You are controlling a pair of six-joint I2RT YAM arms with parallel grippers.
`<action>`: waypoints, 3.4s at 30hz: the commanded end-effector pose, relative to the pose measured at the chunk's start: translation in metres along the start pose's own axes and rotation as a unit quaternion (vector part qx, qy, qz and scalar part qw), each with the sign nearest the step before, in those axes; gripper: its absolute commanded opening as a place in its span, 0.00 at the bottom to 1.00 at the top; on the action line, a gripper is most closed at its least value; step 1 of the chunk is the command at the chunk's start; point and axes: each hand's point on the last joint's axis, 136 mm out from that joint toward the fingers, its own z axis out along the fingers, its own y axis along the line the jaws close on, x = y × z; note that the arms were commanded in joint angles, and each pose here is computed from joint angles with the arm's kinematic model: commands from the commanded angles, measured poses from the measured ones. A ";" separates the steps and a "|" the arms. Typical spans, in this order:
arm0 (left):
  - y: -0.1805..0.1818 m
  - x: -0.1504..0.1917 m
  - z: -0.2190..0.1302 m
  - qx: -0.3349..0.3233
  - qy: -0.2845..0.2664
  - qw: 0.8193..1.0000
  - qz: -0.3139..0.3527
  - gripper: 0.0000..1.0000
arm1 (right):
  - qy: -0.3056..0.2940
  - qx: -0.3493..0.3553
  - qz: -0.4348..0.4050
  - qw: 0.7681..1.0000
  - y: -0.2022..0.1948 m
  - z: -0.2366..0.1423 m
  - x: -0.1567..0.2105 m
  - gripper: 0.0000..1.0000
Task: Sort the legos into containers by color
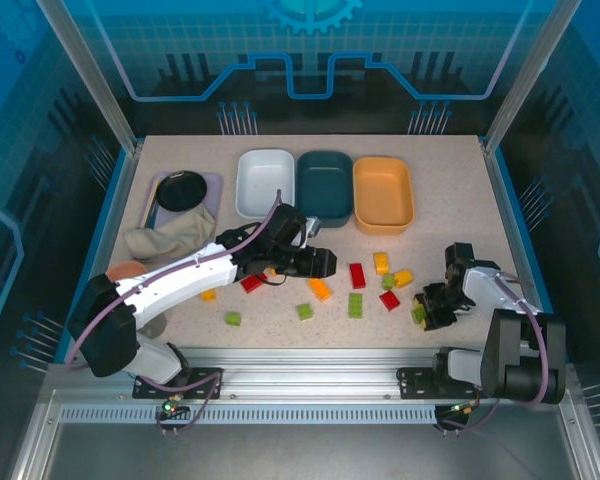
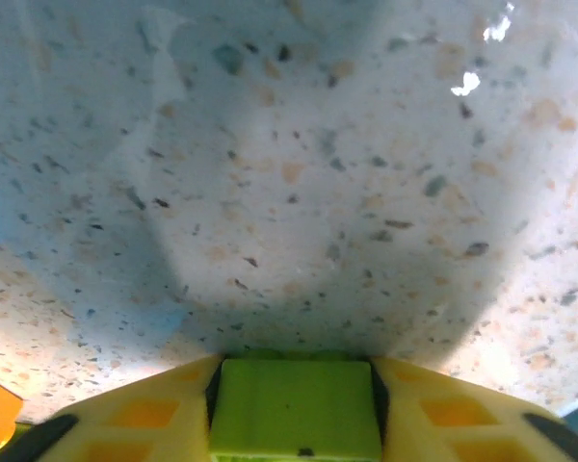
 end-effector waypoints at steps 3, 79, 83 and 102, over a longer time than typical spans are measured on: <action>-0.027 -0.009 -0.005 0.062 -0.010 0.998 -0.002 0.66 | -0.015 -0.057 -0.024 0.998 0.029 -0.005 -0.007 0.23; 0.224 -0.074 0.013 -0.388 0.032 0.900 -0.196 0.61 | -0.090 -0.295 -0.717 0.624 0.177 -0.105 0.211 0.74; 0.229 -0.077 0.019 -0.395 0.041 0.898 -0.190 0.56 | -0.086 -0.295 -0.719 0.623 0.177 -0.105 0.213 0.74; 0.195 -0.086 -0.003 -0.376 0.012 0.910 -0.173 0.29 | -0.104 -0.299 -0.713 0.625 0.173 -0.117 0.208 0.73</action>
